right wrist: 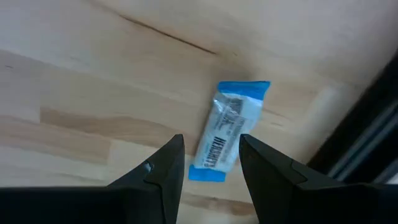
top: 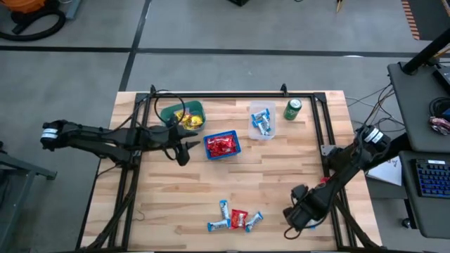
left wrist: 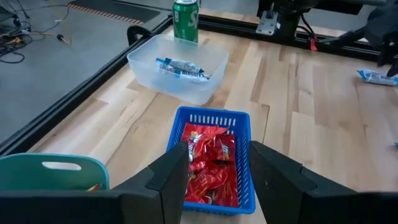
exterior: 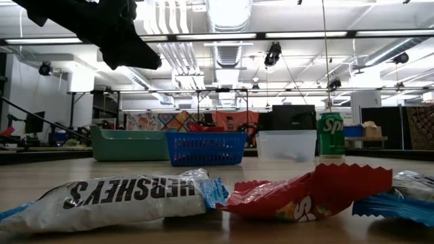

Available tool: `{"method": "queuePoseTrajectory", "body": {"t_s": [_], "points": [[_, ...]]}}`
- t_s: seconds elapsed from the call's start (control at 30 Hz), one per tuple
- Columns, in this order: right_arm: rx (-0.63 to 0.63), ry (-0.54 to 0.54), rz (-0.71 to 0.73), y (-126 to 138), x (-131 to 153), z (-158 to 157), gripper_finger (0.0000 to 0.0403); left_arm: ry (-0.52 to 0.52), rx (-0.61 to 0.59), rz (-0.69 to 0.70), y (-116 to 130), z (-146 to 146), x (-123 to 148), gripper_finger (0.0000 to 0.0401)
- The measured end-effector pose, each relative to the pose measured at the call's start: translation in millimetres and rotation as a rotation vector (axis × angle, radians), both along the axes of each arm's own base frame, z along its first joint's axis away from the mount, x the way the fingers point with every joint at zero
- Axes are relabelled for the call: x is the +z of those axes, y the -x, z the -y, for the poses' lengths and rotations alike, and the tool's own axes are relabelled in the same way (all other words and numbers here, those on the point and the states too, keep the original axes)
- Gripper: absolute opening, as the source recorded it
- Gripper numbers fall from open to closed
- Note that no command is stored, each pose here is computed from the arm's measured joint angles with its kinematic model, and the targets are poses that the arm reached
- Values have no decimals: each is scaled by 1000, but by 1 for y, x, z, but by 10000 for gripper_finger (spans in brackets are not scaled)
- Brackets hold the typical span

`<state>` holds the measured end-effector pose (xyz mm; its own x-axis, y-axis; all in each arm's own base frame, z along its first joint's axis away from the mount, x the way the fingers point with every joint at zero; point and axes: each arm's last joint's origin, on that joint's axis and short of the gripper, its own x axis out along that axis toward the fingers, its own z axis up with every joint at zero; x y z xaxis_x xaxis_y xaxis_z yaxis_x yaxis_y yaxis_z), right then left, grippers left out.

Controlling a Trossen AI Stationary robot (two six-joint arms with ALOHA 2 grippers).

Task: Sort candy
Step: Put the hersheys bar into the transparent bin

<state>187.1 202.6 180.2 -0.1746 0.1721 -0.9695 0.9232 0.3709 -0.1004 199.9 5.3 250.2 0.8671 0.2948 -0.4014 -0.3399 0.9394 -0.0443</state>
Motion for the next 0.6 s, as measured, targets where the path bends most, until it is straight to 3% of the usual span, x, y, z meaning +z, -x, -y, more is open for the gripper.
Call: {"method": "queuePoseTrajectory", "body": {"t_s": [0.33,0.6], "points": [[-40,18,-48,14,-25,7,146,0,0,-18,-3,0,-3,150],[-27,-51,68,15,-46,10,146,-3,6,-48,-7,0,-9,150]]}}
